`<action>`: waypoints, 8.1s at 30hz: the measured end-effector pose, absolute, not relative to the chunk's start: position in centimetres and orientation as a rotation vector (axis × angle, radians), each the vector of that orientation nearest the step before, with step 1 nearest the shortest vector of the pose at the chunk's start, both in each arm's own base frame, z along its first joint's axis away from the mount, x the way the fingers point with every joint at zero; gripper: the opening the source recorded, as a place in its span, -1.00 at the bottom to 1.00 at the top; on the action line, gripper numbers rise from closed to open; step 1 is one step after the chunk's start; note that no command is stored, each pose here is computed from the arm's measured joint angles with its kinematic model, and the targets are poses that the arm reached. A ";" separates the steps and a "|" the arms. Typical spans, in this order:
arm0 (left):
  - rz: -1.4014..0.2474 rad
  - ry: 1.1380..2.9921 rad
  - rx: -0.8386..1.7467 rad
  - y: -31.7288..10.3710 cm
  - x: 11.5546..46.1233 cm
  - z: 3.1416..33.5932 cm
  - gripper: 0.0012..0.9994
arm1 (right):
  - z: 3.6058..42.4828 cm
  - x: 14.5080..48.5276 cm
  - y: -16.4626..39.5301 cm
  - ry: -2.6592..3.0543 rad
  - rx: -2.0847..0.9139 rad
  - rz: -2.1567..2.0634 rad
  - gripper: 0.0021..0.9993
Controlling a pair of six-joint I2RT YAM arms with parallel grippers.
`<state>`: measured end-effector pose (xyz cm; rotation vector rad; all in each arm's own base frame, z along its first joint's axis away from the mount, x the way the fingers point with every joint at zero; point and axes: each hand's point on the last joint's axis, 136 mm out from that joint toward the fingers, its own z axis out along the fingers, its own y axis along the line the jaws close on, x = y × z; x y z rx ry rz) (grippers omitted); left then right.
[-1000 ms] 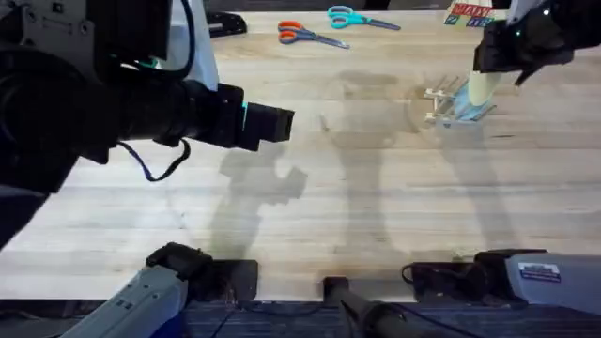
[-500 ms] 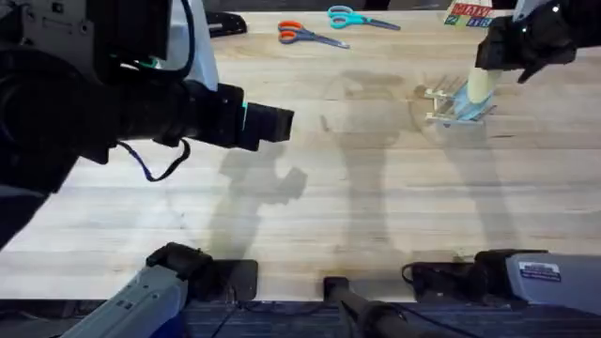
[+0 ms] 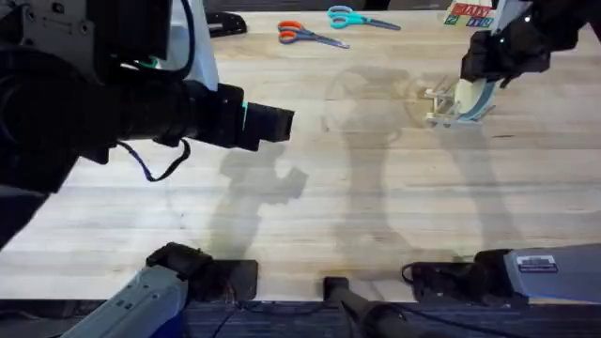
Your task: Pick up the plates from the table one by one and place each into a slot on the dish rack.
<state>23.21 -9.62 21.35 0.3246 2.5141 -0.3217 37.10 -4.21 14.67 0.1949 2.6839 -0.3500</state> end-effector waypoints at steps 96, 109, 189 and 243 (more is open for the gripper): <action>-0.322 2.515 0.325 -9.6 23.2 21.3 0.99 | 28.9 31.5 -3.5 2.381 0.147 -0.375 0.74; -0.321 2.515 0.325 -9.6 23.2 21.3 0.99 | 28.8 29.5 3.5 2.420 -0.171 -0.079 0.92; -0.712 2.699 -0.250 2.8 31.2 10.2 -0.92 | 30.1 26.6 13.7 2.336 -0.546 0.599 0.99; -0.750 2.743 -0.284 3.3 32.3 6.7 -0.93 | 30.1 26.6 13.7 2.336 -0.546 0.600 0.99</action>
